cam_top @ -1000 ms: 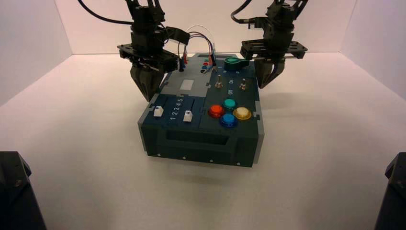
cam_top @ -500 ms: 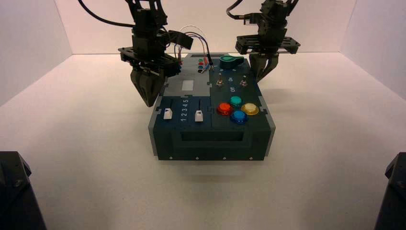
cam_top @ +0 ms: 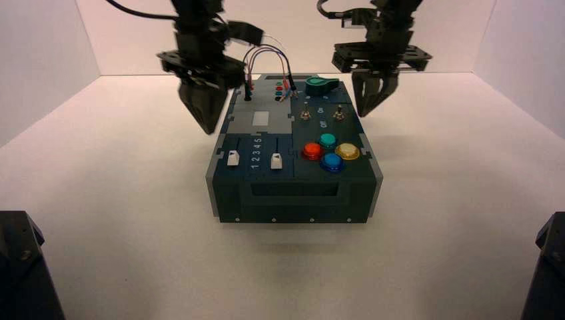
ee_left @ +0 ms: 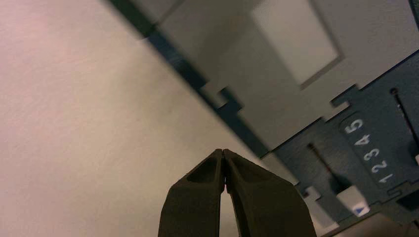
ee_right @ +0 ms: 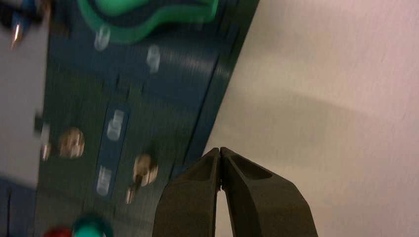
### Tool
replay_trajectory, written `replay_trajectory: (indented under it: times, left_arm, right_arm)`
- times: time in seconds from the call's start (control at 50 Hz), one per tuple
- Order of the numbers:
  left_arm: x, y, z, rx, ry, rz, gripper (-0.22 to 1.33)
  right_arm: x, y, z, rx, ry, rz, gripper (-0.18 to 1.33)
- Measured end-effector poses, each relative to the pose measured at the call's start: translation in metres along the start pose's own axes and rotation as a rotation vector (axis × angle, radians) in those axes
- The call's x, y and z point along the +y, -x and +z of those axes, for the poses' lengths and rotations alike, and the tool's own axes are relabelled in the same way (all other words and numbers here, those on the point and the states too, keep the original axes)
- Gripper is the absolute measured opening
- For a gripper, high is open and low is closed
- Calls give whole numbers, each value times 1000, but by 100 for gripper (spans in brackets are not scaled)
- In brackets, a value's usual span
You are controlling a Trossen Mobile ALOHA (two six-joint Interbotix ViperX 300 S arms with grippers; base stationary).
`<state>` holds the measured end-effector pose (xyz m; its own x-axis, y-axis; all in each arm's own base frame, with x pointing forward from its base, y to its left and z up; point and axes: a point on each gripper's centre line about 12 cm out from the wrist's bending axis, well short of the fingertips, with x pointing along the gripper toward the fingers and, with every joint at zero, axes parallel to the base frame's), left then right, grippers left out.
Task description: Rotate the box counterclockwise.
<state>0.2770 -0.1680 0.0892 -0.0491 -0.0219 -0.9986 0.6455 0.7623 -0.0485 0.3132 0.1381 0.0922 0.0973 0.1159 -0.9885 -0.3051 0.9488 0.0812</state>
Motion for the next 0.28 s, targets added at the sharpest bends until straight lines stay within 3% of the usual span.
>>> replay_trajectory:
  times: [0.12,0.28]
  left_arm:
    - [7,6,-6,-31,28,7,-15]
    - [5,8,-8,-48,33,8,-15]
  right_arm:
    - [4,7,-13,-2,13,3,-14]
    - [9,17,-23,-17,30,8,-14]
